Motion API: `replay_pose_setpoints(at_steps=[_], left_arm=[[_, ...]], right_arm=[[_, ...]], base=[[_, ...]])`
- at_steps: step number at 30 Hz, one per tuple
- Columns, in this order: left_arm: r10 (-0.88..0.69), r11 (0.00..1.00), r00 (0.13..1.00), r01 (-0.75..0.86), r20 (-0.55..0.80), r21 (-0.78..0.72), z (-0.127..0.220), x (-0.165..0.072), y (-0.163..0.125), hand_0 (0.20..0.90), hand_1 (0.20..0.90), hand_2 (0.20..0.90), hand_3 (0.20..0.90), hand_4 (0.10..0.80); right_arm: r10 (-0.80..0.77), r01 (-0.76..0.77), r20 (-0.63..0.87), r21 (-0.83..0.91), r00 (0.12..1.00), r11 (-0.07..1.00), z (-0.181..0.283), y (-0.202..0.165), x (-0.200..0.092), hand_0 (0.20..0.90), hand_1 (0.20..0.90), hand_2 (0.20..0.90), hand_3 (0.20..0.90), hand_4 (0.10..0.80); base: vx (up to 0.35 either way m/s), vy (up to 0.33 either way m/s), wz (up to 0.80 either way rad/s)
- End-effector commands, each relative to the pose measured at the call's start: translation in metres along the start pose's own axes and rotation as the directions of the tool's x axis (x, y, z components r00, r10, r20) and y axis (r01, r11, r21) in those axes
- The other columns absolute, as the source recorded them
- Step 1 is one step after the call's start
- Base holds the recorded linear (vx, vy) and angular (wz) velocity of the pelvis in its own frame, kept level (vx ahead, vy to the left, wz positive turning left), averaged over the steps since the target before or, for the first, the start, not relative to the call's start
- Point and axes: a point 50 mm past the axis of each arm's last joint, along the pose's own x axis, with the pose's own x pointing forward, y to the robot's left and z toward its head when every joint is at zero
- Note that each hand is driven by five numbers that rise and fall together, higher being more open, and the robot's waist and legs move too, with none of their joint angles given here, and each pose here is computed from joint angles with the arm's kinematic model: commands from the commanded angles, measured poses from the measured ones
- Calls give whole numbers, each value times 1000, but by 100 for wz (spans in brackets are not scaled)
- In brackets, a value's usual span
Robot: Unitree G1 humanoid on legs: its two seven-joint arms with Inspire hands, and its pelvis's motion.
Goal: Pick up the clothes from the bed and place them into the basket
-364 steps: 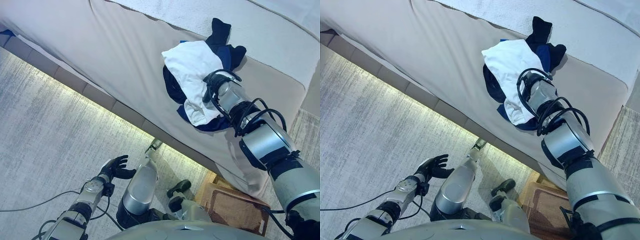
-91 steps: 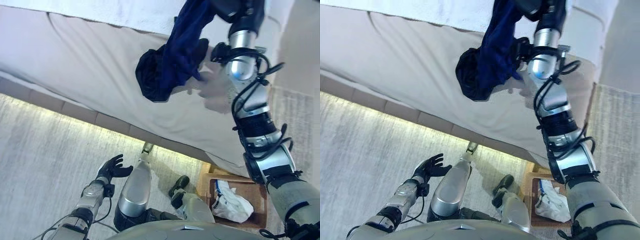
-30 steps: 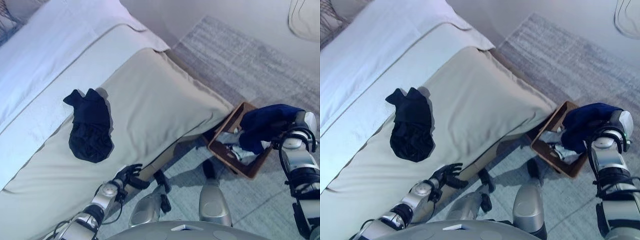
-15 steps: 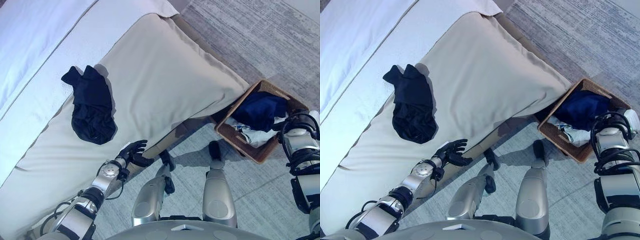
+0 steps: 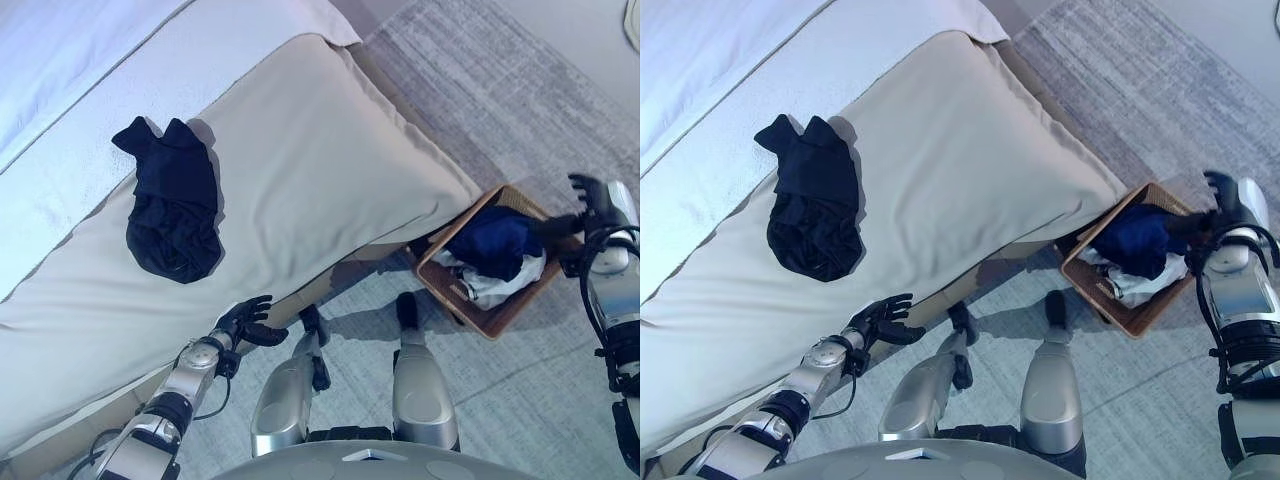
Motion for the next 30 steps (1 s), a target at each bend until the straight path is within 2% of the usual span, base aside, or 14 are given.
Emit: replay_pose_setpoints(at_steps=[1,7,12,17,20,24,30], left_arm=[[69,996,993,-74,-101,-41,-37,-14,14,900,900,900,900,800],[85,992,991,-94,-101,-82,-40,-16,12,900,900,900,900,800],[142,983,980,-157,-138,-99,-43,-19,29,900,900,900,900,800],[191,972,967,-210,-169,-103,-43,-24,48,900,900,900,900,800],[206,970,965,-223,-165,-94,-40,-24,54,900,900,900,900,800],[192,974,974,-204,-123,-97,-33,-23,54,900,900,900,900,800],[157,983,983,-165,-94,-85,-34,-23,50,900,900,900,900,800]], right_arm=[[35,15,266,-182,963,983,43,4,-2,900,900,900,900,800],[162,35,437,-409,885,912,87,29,0,900,900,900,900,800],[194,80,492,-482,848,872,125,42,11,900,900,900,900,800],[210,84,460,-538,863,839,149,48,26,900,900,900,900,800],[163,111,450,-523,878,845,164,48,34,900,900,900,900,800],[46,154,374,-487,926,860,170,41,48,900,900,900,900,800],[12,116,253,-486,968,866,160,40,60,900,900,900,900,800]], base=[[77,203,18],[25,194,35],[32,109,62],[66,66,64],[69,35,61],[114,-25,46],[67,-10,37]])
